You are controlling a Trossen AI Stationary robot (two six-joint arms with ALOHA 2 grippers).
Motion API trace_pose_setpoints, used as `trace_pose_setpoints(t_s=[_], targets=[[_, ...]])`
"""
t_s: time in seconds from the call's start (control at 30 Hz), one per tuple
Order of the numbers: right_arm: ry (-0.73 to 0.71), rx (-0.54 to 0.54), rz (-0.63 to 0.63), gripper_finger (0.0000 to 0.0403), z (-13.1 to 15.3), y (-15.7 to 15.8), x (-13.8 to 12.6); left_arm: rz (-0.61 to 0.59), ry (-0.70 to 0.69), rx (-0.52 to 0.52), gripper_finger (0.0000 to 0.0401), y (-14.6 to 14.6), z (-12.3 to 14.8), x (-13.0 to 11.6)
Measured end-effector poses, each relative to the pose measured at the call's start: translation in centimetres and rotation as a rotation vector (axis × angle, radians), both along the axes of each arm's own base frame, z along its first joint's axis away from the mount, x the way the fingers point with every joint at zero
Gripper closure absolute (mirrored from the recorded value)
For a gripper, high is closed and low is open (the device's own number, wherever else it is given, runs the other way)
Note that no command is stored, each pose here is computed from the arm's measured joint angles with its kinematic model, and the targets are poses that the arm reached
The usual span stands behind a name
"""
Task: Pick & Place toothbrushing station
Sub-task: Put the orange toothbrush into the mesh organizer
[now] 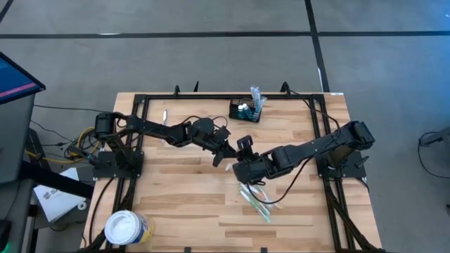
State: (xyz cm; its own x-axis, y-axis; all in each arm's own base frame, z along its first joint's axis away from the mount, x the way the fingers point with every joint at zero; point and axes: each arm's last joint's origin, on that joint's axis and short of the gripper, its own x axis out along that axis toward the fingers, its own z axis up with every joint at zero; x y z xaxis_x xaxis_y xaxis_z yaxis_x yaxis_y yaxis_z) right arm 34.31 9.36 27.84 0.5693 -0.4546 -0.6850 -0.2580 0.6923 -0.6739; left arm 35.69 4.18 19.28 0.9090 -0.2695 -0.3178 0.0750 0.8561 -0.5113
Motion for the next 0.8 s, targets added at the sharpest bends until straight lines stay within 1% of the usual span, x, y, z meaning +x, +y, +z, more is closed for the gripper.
trace_pose_setpoints(t_s=[0.17, 0.27, 0.33, 0.5, 0.67, 0.8], targets=[[-0.051, 0.037, -0.019, 0.0279, 1.2, 0.2, -0.7, 0.036, -0.006, 0.026, 0.0387, 1.3, 0.0, -0.2], [-0.084, 0.078, -0.063, 0.0278, 1.7, 0.0, -1.2, 0.093, -0.005, 0.045, 0.0386, 2.1, 0.0, -0.3], [-0.099, 0.107, -0.099, 0.0281, 2.0, -0.1, -1.5, 0.110, -0.009, 0.072, 0.0386, 2.5, 0.0, -0.3], [-0.072, 0.149, -0.175, 0.0290, 1.7, -0.3, -2.3, 0.141, -0.024, 0.119, 0.0384, 3.2, 0.1, -0.4], [-0.034, 0.249, -0.219, 0.0300, 1.3, -0.6, -2.6, 0.168, -0.045, 0.145, 0.0384, 3.5, 0.3, -0.4], [-0.020, 0.257, -0.231, 0.0311, 1.3, -0.8, -2.7, 0.178, -0.071, 0.153, 0.0383, 3.9, 0.5, -0.4]])
